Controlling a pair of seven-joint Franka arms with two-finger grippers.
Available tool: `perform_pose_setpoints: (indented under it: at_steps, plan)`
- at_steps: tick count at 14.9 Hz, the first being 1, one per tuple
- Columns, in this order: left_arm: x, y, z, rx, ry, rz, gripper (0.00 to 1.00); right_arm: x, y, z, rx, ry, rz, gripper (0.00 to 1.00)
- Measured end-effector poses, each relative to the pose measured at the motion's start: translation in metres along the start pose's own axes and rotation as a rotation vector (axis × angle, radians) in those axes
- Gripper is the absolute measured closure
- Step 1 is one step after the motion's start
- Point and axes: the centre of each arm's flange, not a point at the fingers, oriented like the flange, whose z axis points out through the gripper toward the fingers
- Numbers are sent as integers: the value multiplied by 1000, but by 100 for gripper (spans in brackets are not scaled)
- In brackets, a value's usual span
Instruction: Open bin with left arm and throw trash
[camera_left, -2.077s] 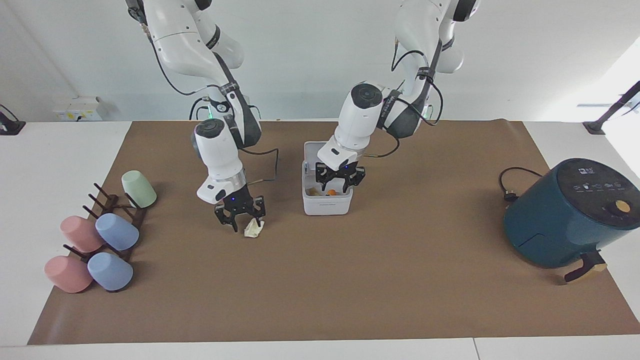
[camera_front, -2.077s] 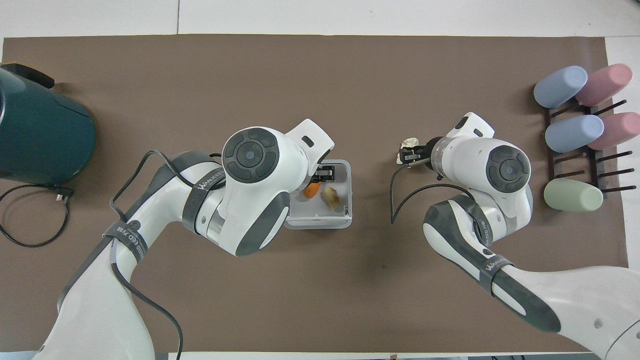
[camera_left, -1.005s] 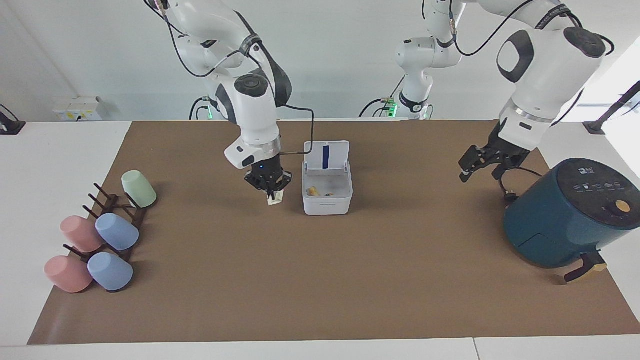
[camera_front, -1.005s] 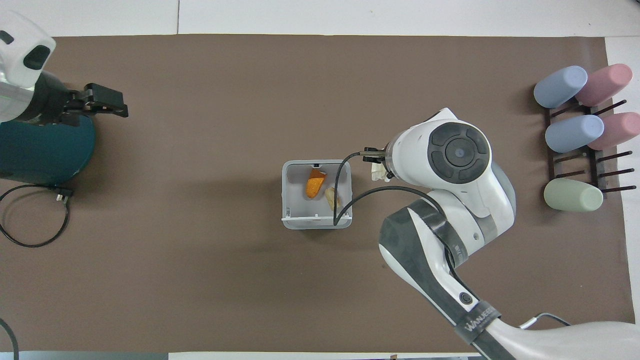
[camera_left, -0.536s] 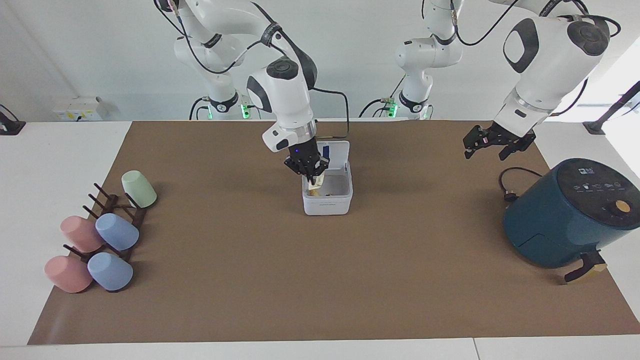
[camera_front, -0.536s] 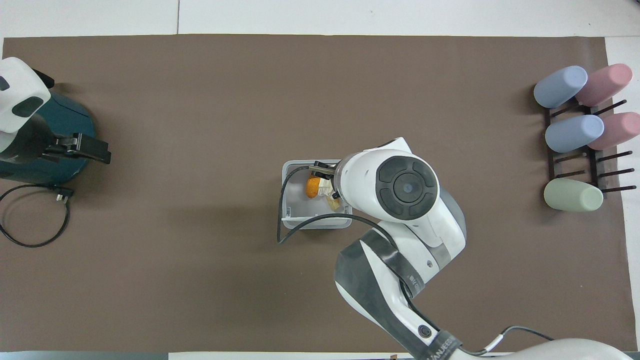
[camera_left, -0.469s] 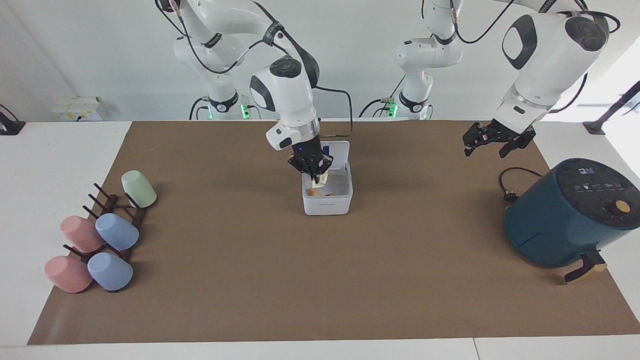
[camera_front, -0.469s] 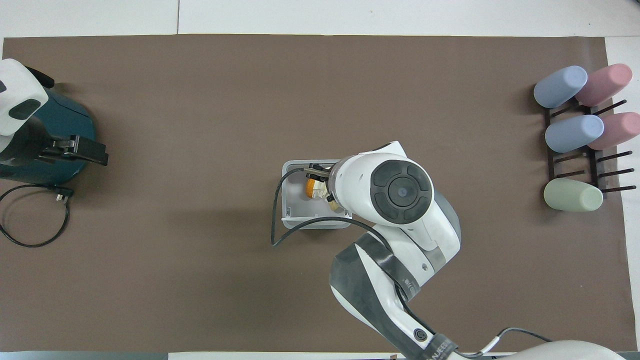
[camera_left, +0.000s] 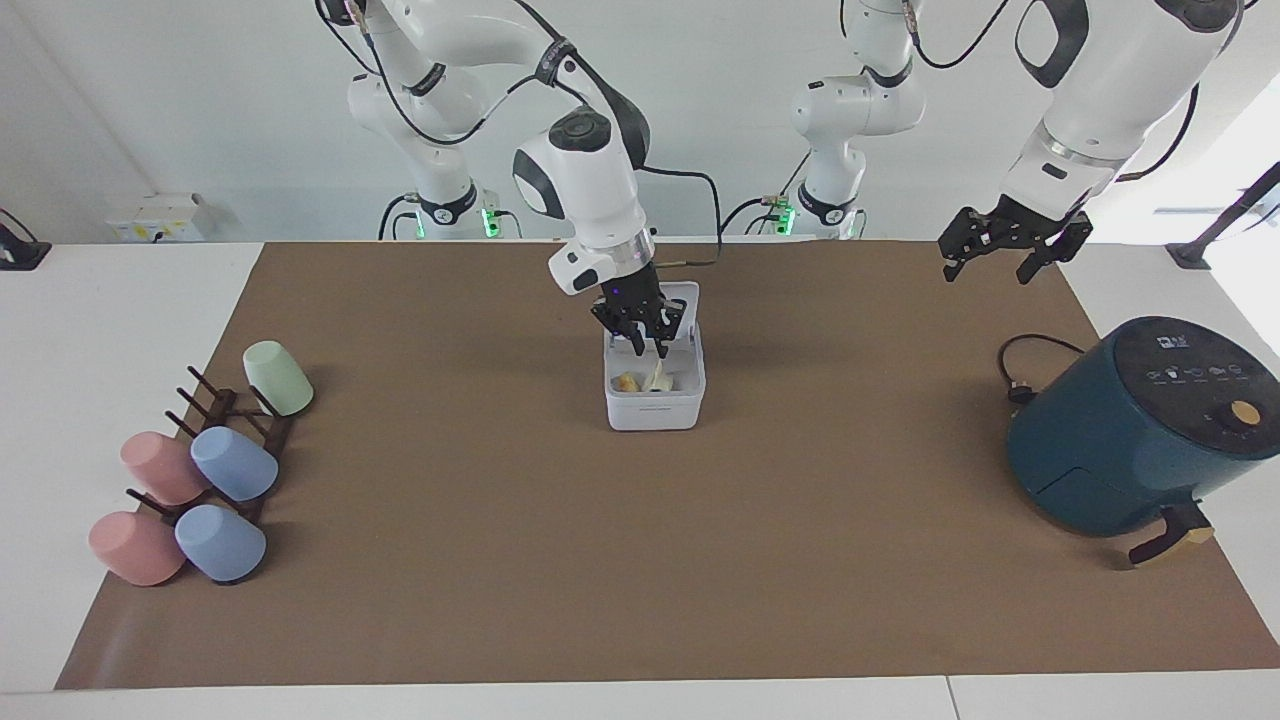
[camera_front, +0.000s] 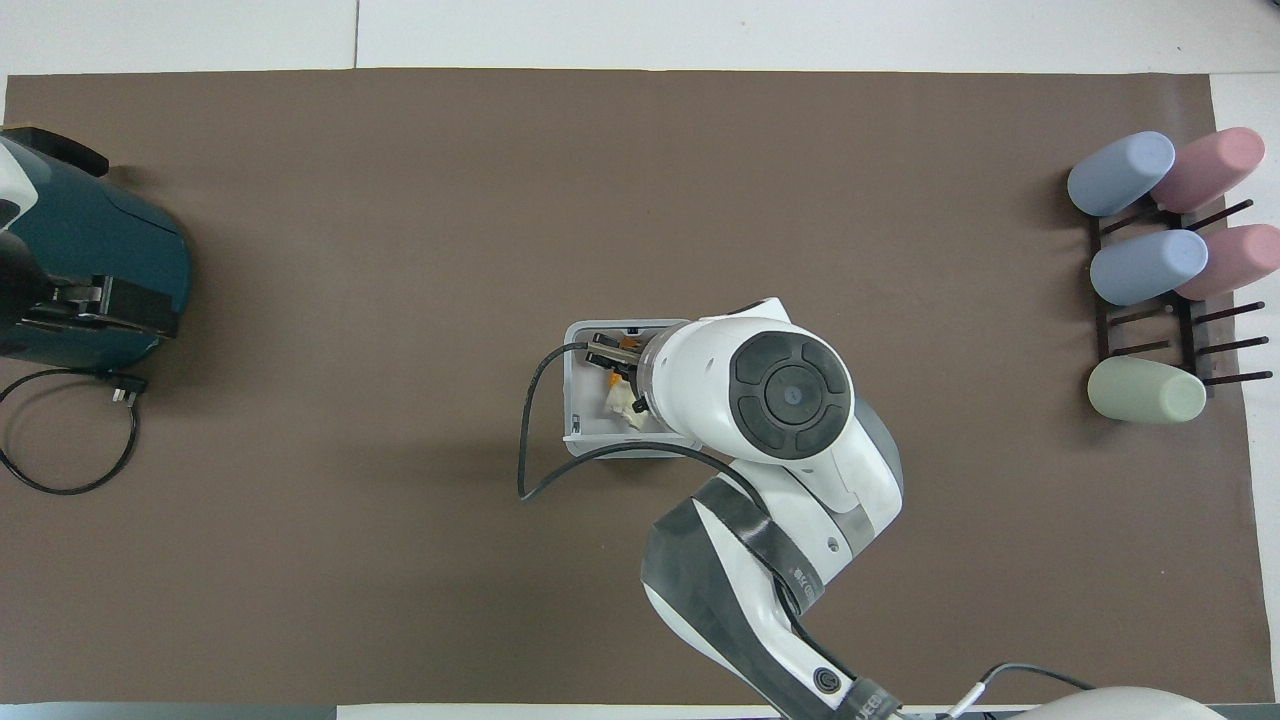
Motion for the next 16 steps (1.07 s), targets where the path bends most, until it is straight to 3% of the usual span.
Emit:
perform_pose_setpoints:
  at_steps: [5,11,16]
  plan:
    - [0,-2,0,0,-1,-3,0,16,9,-8,-50,-23,-81,2]
    - [1,0,0,0,5,0,0,97,72,-32,-99,-23,-174,0]
    - [1,4,0,1,9,8,0,96,71,-33,-100,-23,-187,0]
